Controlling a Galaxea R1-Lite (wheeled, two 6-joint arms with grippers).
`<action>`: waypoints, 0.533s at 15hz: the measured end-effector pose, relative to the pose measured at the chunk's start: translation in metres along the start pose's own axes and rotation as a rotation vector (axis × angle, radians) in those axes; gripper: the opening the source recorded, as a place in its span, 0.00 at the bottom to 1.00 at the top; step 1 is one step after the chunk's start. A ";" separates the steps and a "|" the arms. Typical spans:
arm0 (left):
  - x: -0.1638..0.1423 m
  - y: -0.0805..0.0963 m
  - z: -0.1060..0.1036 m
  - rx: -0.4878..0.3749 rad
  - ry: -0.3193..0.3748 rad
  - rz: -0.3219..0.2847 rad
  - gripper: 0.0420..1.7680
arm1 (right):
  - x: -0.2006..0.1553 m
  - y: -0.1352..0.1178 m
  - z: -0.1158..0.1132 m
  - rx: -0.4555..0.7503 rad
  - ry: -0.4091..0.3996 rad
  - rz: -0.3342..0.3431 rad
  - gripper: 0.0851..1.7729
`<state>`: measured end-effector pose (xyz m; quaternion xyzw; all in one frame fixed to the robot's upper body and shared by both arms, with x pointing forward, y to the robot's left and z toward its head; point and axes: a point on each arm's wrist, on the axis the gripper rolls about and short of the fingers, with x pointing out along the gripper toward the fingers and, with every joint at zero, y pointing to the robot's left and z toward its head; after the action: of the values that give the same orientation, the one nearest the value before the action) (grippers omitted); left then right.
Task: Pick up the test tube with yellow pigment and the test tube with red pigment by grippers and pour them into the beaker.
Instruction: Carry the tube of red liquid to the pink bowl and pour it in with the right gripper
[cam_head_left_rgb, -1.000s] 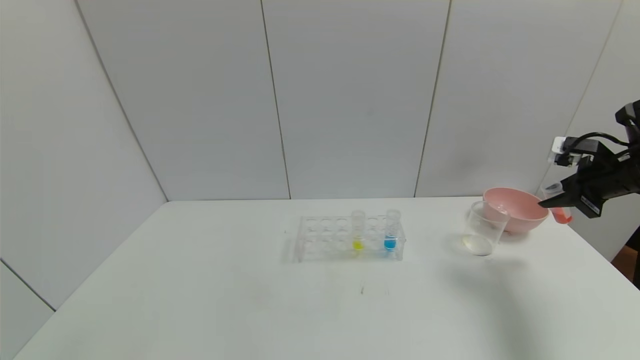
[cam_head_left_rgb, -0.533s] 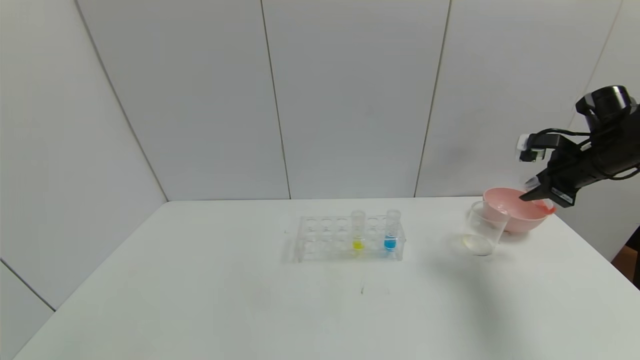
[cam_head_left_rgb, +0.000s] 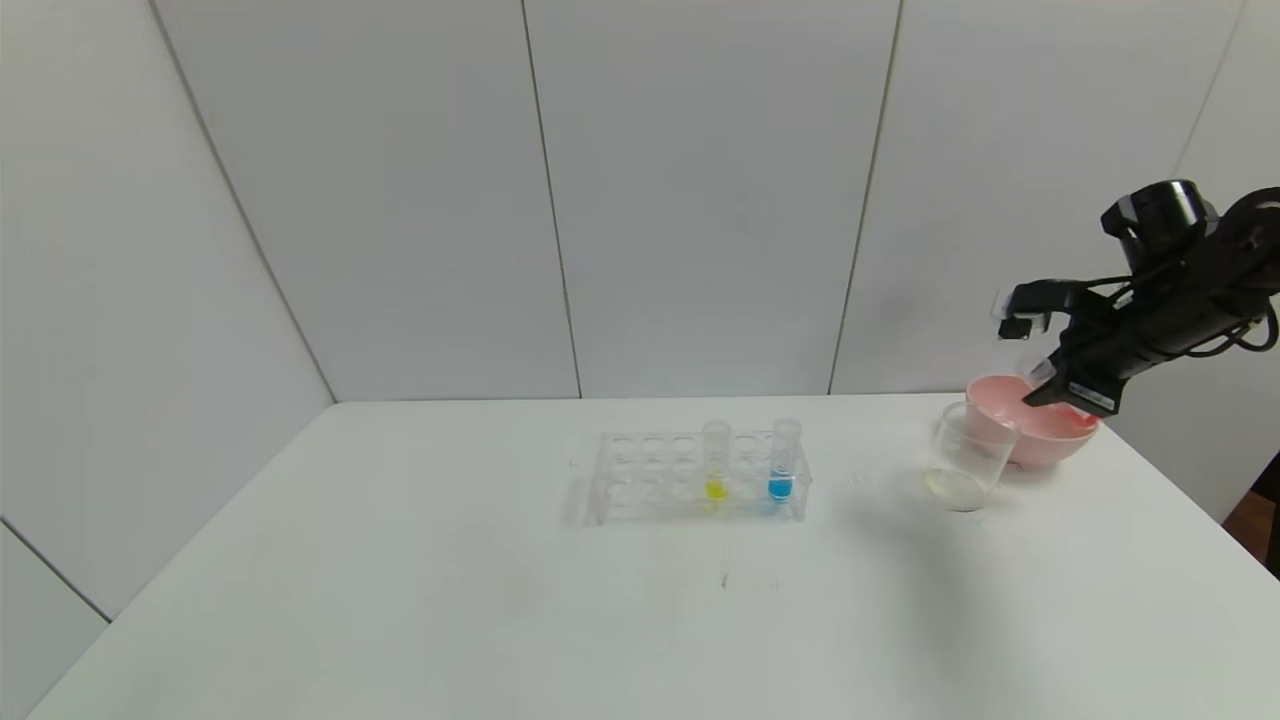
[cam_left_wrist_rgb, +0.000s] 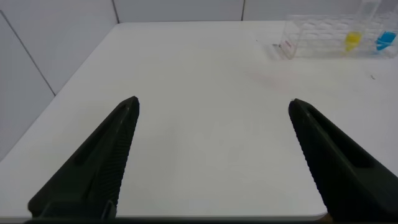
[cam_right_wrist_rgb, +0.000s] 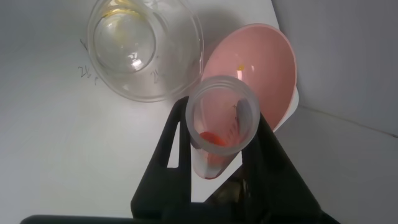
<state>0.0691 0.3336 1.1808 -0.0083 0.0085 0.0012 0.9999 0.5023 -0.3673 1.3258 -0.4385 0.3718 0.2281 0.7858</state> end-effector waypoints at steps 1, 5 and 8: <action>0.000 0.000 0.000 0.000 0.000 0.000 0.97 | 0.001 0.001 0.001 -0.005 0.009 -0.001 0.26; 0.000 0.000 0.000 0.000 0.000 0.000 0.97 | 0.006 0.005 0.007 -0.019 0.030 0.001 0.26; 0.000 0.000 0.000 0.000 0.000 0.000 0.97 | 0.009 0.007 0.008 -0.029 0.091 -0.020 0.26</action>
<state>0.0691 0.3336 1.1808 -0.0083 0.0085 0.0015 0.9999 0.5066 -0.3565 1.3181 -0.4636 0.3994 0.2056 0.7637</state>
